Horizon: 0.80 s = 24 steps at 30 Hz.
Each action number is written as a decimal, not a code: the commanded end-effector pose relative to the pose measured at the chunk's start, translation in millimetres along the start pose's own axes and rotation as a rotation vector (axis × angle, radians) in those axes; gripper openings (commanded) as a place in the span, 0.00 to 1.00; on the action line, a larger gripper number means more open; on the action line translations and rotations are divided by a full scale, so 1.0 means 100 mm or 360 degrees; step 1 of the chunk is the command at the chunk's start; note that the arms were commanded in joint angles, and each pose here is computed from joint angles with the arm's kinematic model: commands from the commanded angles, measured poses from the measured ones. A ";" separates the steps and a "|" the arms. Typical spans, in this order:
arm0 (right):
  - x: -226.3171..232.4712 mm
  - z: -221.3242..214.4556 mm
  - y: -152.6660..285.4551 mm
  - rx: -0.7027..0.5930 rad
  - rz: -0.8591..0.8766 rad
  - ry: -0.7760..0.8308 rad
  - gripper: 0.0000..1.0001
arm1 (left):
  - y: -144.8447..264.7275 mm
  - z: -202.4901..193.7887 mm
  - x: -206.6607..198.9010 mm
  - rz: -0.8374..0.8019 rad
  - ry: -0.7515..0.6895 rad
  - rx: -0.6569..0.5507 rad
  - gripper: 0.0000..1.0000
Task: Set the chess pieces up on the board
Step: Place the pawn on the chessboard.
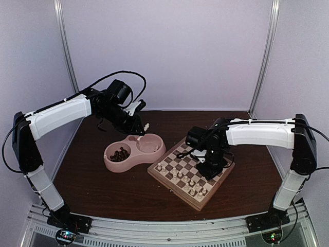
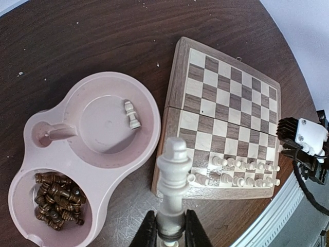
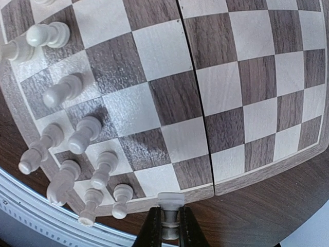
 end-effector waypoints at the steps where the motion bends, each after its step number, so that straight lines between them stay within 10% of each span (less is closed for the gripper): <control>1: -0.07 0.08 -0.06 0.0017 -0.0037 0.0027 0.09 | 0.04 0.08 0.05 0.0028 -0.0022 -0.0039 0.16; 24: -0.14 0.18 -0.11 -0.0036 -0.0019 -0.0013 0.35 | 0.06 0.09 -0.02 -0.0050 0.0005 -0.0028 0.17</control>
Point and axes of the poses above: each gripper's point midway between its finger pads, its own y axis back along the fingers, its own x axis along the line the jaws close on, z = x × y, the point moved 1 cm from there along y, back along the fingers, and after that the axes turned 4 degrees about y, right-handed, at the moved point
